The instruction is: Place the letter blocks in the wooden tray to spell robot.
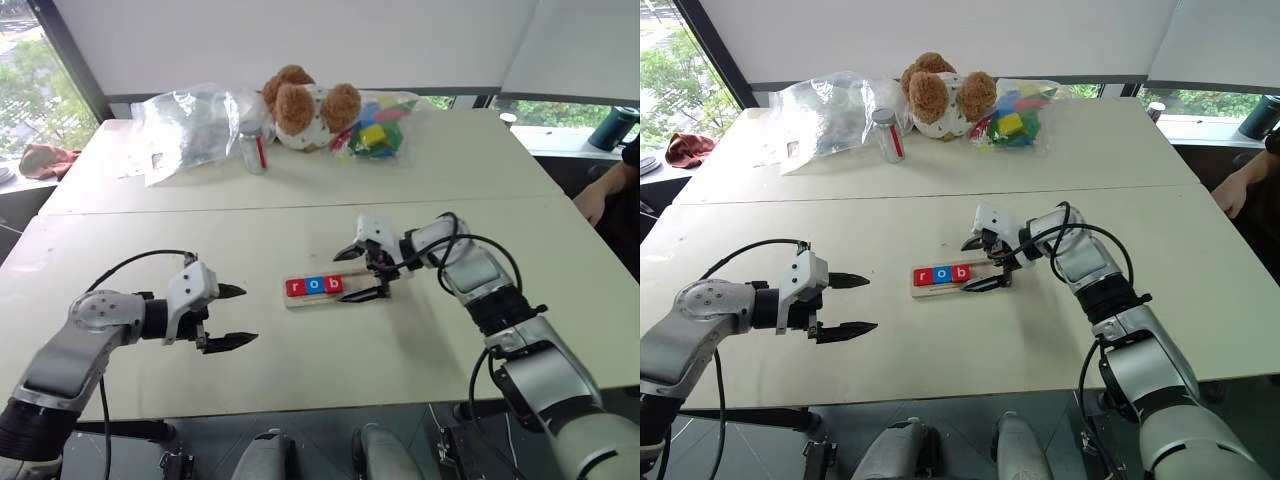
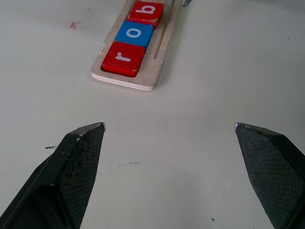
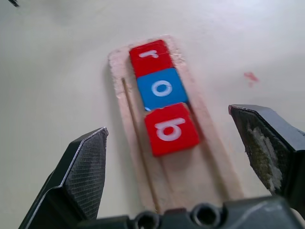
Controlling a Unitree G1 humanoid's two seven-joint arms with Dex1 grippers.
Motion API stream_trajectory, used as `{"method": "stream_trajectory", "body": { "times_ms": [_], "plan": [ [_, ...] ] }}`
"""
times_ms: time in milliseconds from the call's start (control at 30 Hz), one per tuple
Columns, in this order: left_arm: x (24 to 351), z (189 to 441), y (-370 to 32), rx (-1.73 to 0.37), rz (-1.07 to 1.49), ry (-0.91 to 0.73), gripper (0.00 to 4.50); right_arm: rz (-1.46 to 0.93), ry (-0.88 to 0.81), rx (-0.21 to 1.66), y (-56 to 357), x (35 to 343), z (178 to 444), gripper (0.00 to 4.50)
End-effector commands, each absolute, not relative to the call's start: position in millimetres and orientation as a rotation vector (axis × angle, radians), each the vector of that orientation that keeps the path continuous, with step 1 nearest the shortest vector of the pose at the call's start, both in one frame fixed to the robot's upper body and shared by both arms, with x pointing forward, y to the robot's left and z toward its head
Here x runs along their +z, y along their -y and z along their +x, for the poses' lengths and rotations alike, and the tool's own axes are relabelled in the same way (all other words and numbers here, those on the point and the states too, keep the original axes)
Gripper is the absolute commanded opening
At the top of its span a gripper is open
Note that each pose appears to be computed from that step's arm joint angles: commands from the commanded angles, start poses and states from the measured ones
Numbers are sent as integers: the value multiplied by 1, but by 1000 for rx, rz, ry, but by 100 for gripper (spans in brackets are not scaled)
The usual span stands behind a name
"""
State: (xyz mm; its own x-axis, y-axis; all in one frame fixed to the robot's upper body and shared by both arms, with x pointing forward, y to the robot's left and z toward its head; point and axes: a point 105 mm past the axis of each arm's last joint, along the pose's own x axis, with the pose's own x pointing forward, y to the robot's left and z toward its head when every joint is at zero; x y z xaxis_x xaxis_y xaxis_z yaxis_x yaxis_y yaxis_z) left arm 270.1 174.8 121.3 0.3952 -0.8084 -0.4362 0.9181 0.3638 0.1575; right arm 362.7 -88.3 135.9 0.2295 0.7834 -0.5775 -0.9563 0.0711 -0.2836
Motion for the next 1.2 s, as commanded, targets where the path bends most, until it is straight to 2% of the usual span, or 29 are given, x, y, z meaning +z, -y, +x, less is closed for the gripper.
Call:
{"method": "stream_trajectory", "body": {
  "times_ms": [33, 100, 367, 767, 933, 1067, 1133, 1200],
  "plan": [
    [134, 271, -165, -1167, 419, -254, 450, -693, -198, 1210, 106, 170, 374, 445],
    [136, 274, -164, -1164, 410, -243, 450, -666, -149, 1182, 105, 175, 370, 445],
    [135, 283, -162, -1179, 406, -248, 450, -715, -137, 1239, 84, 146, 352, 445],
    [129, 278, -163, -1165, 403, -258, 450, -754, -148, 1220, 77, 131, 371, 445],
    [128, 277, -162, -1158, 401, -258, 450, -757, -135, 1213, 75, 135, 377, 445],
    [127, 276, -162, -1156, 405, -259, 450, -713, -137, 1222, 80, 141, 371, 445],
    [129, 276, -162, -1157, 411, -254, 450, -663, -139, 1190, 90, 152, 368, 445],
    [135, 276, -162, -1159, 416, -241, 450, -575, -122, 1076, 107, 172, 371, 445]
  ]
}}
